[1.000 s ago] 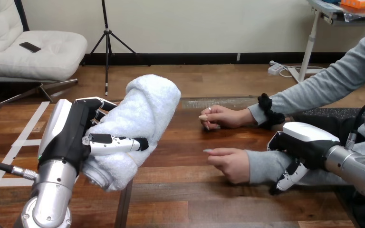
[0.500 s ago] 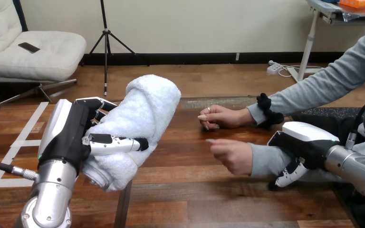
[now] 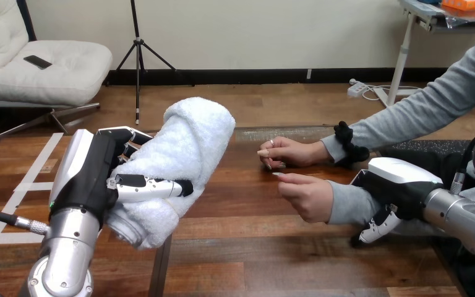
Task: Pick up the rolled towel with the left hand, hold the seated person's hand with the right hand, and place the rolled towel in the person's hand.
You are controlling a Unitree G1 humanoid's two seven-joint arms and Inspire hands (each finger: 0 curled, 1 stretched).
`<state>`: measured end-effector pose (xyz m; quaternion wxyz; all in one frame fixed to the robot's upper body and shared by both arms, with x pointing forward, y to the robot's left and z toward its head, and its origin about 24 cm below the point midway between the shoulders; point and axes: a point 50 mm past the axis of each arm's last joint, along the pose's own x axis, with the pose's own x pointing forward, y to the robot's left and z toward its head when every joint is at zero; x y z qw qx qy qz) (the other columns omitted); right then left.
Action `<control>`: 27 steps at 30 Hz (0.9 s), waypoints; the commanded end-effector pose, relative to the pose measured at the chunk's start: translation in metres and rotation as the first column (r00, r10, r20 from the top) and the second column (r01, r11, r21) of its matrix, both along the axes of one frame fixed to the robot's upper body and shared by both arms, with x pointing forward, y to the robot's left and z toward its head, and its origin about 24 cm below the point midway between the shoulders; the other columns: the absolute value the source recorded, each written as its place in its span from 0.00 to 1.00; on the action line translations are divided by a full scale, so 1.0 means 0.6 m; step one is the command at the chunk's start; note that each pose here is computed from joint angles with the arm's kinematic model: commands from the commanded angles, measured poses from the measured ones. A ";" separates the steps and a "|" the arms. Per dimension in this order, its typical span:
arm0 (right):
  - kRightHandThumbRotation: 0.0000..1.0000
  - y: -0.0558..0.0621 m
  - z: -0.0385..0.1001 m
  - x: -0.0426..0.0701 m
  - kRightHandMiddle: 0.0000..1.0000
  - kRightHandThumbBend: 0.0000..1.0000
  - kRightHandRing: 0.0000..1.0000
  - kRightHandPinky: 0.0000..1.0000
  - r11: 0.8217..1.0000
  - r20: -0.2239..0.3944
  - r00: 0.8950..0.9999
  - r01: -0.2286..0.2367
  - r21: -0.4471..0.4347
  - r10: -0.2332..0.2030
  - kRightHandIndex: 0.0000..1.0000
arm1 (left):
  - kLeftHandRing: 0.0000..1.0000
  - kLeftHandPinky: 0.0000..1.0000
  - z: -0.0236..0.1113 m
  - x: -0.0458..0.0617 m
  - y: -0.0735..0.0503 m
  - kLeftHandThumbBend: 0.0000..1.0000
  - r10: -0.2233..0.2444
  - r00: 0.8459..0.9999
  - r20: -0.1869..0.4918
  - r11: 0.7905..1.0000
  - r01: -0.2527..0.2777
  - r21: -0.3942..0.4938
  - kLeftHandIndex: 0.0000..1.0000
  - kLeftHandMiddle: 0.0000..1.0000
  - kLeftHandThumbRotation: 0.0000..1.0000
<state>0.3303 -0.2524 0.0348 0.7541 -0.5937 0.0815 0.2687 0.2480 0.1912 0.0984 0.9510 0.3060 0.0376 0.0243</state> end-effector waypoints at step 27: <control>0.37 0.019 0.033 0.017 0.29 0.45 0.23 0.19 0.995 0.121 0.992 -0.055 0.079 0.045 0.30 | 0.31 0.23 0.048 0.008 -0.007 0.66 -0.020 0.990 0.140 1.000 0.016 0.025 0.44 0.38 0.00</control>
